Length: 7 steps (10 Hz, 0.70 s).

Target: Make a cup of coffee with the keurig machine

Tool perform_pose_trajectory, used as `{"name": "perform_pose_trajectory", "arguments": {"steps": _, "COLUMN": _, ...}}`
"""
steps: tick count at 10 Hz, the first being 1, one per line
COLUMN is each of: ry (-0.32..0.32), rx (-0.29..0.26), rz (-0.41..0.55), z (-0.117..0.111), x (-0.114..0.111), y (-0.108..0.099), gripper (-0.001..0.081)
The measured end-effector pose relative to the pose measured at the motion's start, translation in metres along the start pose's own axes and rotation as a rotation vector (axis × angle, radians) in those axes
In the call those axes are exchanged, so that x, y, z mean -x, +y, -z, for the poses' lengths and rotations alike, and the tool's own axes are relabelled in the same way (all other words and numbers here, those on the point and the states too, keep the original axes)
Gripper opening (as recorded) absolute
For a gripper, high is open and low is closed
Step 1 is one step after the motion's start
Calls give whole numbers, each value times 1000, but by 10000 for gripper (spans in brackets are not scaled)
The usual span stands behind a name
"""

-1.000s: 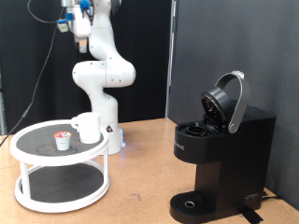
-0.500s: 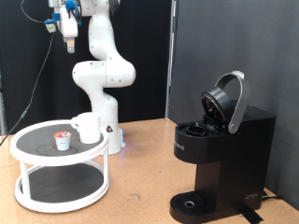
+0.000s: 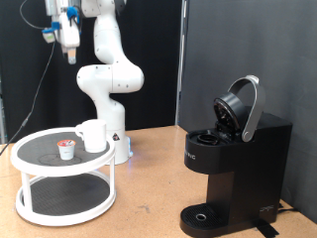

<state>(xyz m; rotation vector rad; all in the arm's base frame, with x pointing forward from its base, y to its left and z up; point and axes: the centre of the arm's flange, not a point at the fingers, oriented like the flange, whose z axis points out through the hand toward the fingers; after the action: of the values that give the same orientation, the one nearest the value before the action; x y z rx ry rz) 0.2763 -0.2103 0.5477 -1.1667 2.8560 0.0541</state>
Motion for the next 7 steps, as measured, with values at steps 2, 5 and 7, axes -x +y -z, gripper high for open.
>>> {"name": "perform_pose_trajectory", "arguments": {"steps": 2, "ry": 22, "rx": -5, "rz": 0, "z": -31, "x": 3, "y": -13, "gripper": 734}}
{"name": "perform_pose_trajectory", "arguments": {"steps": 5, "ry": 65, "rx": -15, "rz": -3, "z": -74, "x": 10, "y": -27, "gripper": 734}}
{"name": "perform_pose_trajectory", "arguments": {"steps": 7, "ry": 75, "rx": -24, "rz": -13, "z": -86, "x": 10, "y": -31, "gripper": 734}}
